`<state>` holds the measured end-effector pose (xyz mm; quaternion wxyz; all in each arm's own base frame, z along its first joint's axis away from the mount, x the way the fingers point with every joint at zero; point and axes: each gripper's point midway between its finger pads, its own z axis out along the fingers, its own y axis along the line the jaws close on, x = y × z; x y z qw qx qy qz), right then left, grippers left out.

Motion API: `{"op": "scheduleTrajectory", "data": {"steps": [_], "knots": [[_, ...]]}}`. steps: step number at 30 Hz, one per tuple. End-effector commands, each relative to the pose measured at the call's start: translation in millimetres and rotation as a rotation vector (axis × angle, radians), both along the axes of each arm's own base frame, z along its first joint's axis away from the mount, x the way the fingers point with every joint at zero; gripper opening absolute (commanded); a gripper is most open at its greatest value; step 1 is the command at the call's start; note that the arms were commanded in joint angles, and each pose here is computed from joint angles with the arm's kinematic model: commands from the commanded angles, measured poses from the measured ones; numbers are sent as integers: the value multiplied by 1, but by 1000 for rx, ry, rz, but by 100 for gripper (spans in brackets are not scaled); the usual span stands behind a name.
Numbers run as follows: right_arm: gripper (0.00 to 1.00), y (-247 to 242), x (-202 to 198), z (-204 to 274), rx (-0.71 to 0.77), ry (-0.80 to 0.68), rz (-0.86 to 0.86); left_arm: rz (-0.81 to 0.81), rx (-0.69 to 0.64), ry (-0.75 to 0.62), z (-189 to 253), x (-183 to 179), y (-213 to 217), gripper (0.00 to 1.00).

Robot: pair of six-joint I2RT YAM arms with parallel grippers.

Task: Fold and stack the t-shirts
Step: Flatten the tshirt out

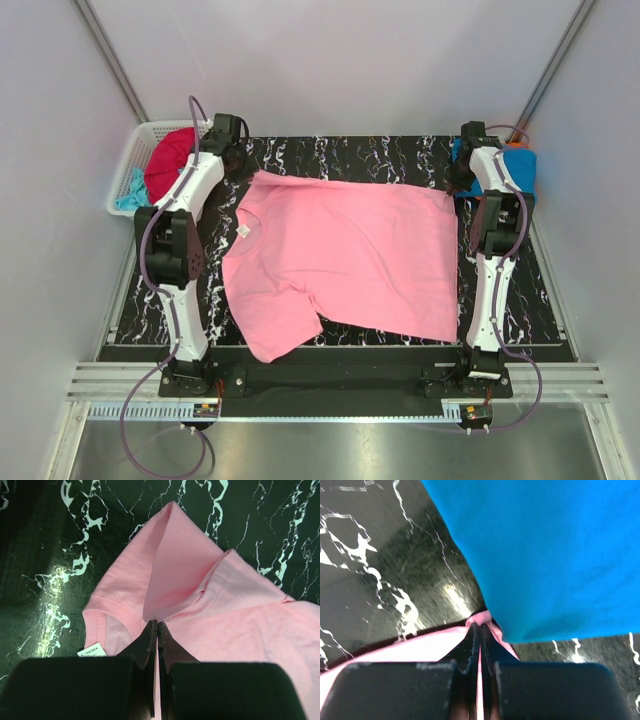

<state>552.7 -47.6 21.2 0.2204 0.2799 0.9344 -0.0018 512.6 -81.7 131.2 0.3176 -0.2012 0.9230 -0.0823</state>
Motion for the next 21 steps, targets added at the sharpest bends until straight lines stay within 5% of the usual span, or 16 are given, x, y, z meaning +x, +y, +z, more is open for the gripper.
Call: {"op": "scheduleTrajectory", "data": {"steps": [1, 21], "knots": [[0, -7, -3, 55, -41, -73, 6, 16, 26, -145, 64, 2, 11, 0], [0, -16, -50, 158, -132, -207, 8, 19, 27, -238, 120, -22, 19, 0]]}}
